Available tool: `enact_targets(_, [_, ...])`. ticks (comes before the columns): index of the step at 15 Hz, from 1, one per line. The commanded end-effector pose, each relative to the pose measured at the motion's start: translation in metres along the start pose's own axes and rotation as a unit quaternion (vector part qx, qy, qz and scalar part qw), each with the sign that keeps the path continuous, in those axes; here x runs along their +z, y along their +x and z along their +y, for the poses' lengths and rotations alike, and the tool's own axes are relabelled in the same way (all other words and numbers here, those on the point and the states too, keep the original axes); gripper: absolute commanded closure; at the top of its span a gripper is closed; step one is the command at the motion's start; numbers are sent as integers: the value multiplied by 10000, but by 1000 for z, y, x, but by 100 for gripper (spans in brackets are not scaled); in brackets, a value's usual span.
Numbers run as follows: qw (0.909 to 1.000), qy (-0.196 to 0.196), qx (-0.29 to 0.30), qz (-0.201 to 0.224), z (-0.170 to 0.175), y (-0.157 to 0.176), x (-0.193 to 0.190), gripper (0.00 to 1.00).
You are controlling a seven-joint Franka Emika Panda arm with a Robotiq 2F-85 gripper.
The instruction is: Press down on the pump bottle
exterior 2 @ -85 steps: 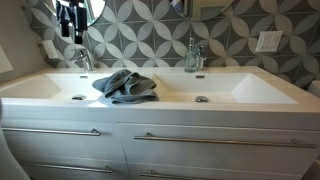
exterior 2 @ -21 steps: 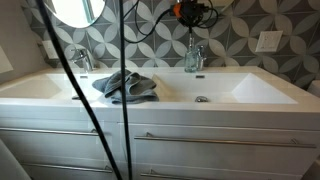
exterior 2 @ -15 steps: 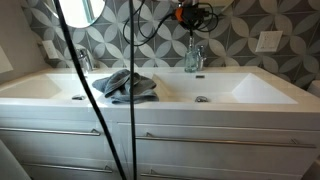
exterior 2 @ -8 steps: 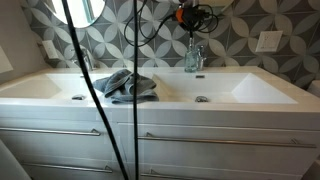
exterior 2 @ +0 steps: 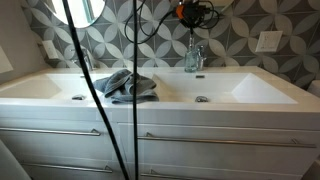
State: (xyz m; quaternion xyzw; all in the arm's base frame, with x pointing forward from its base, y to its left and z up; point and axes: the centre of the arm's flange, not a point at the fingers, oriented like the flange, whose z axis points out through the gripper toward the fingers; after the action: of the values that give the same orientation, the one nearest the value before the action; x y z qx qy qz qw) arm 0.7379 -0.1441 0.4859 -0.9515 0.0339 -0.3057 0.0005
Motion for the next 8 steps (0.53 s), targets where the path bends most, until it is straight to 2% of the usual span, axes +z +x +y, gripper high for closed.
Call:
enact_targets(1, [9998, -64, 43, -174, 2, 6, -4, 98])
enact_targets(8, [9990, -90, 6, -446, 3, 1, 1, 98])
